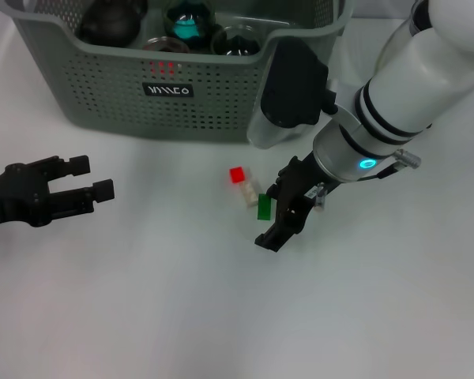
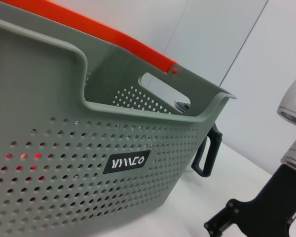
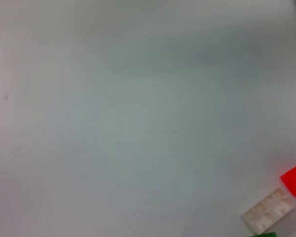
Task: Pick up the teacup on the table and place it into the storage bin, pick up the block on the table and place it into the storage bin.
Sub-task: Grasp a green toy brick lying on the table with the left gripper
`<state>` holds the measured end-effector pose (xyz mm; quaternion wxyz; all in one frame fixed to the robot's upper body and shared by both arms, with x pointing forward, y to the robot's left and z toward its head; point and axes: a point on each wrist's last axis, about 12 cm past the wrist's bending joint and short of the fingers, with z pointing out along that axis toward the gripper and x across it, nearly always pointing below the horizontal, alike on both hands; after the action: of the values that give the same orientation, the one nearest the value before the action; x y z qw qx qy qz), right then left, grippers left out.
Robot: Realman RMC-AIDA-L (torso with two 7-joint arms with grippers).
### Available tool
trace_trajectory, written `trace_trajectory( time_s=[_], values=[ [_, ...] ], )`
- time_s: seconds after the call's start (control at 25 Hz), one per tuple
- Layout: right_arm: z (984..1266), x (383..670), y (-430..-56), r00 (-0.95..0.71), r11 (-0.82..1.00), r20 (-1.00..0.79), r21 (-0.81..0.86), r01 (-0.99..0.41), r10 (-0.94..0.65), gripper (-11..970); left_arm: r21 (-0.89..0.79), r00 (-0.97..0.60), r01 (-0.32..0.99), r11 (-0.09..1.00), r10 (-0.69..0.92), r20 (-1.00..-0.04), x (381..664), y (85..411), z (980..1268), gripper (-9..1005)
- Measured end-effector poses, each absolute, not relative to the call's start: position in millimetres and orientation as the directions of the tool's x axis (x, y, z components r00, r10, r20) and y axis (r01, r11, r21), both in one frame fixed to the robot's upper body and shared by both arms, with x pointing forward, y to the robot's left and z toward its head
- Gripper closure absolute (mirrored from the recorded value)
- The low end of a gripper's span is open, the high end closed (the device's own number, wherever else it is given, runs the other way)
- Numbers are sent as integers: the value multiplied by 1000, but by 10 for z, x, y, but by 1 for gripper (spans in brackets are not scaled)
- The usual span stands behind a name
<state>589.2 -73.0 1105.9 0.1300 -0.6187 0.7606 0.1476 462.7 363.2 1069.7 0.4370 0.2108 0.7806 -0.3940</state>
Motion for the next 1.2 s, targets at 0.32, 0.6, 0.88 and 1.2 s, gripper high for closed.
trace_trajectory(
  time_s=[0.32, 0.6, 0.88, 1.2],
  values=[
    [11081, 5928, -700, -182, 185, -402, 32, -982, -897, 44, -434, -533, 670, 603, -17, -846, 4628, 3629, 10685, 170],
    [11035, 5900, -660, -153, 165, -417, 8, -986, -896, 44, -434, -535, 667, 605, -16, -845, 4626, 3631, 10679, 170],
    [11019, 5900, -667, -156, 168, -415, 7, -986, -896, 44, -435, -536, 666, 606, -16, -844, 4626, 3630, 10675, 170],
    [11007, 5849, -689, -158, 153, -391, 43, -987, -907, 44, -435, -536, 666, 606, -17, -844, 4627, 3629, 10676, 170]
  ],
)
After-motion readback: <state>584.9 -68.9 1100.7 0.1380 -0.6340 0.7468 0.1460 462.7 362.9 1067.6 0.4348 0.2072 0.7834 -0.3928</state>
